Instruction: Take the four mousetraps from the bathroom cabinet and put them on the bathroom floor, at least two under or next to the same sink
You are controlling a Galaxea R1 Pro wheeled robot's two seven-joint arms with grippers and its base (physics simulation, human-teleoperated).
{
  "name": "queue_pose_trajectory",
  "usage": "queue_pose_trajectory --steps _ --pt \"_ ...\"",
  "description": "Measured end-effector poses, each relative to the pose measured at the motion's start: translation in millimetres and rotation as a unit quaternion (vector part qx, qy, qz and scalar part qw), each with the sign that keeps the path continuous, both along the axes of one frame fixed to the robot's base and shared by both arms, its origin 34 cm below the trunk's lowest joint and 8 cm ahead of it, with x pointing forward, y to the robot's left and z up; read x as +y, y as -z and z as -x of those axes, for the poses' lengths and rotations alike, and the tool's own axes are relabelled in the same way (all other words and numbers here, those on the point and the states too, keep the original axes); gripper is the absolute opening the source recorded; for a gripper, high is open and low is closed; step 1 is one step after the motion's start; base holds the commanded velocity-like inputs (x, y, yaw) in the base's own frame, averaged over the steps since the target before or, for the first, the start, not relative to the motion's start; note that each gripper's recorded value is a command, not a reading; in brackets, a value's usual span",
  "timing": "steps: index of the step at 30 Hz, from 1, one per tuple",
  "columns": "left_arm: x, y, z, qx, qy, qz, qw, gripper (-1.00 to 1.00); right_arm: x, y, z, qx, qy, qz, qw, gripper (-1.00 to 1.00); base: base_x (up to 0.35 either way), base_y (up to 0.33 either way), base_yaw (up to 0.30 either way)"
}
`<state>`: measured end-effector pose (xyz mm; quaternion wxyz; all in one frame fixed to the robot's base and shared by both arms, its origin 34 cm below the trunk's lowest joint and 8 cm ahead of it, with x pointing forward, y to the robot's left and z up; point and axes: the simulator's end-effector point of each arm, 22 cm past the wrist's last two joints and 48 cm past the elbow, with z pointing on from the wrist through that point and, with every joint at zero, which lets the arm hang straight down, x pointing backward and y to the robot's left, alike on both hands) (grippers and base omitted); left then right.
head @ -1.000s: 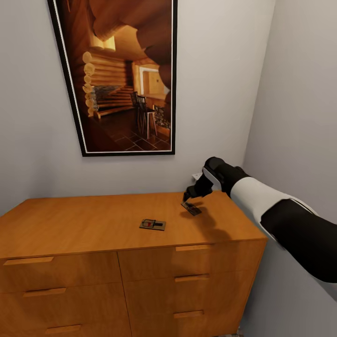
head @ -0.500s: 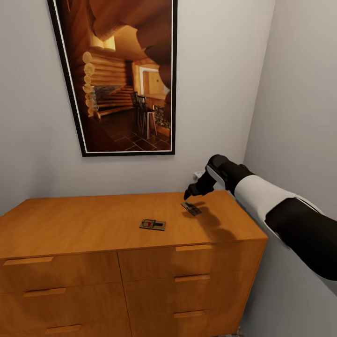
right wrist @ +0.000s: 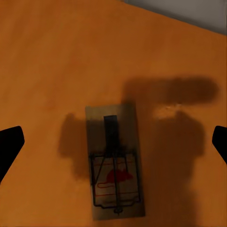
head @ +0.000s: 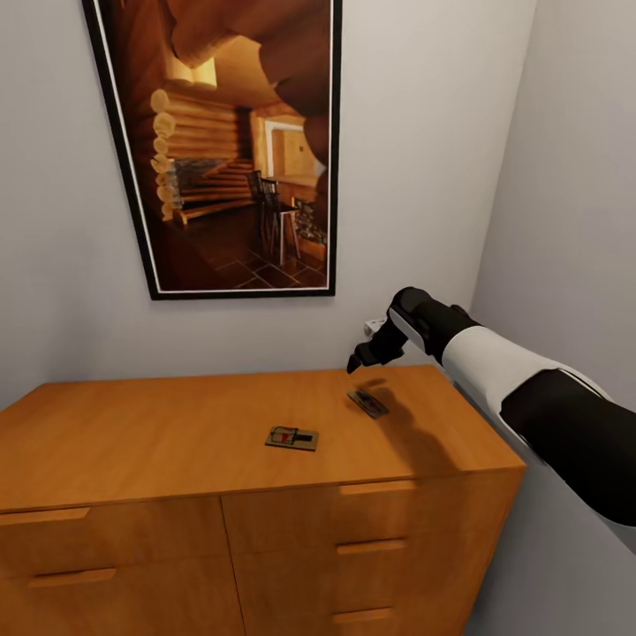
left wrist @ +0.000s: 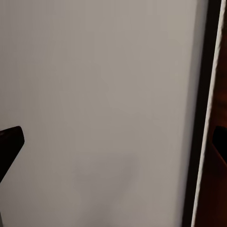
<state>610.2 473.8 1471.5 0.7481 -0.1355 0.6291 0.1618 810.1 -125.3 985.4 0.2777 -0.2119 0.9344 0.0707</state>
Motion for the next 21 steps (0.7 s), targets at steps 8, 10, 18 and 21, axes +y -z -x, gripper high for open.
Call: queue_pose_trajectory --steps 8,10,18,21 --pt "0.0 0.1 -0.1 0.0 0.0 0.0 1.0 1.0 -1.1 -0.2 -0.4 0.0 0.0 0.001 1.0 1.0 0.04 0.01 0.0" --pt "-0.2 0.1 -0.2 0.0 0.0 0.0 1.0 1.0 -0.8 -0.1 -0.3 0.0 0.0 0.001 1.0 1.0 0.013 0.004 0.0" --pt "-0.2 0.1 -0.3 0.0 0.0 0.0 1.0 1.0 0.6 0.0 0.0 0.0 -0.001 0.002 1.0 1.0 0.006 0.002 0.0" --pt "0.0 0.1 -0.2 0.0 0.0 0.0 1.0 1.0 0.1 0.3 -0.1 -0.001 -0.001 0.004 1.0 1.0 0.002 0.001 0.0"
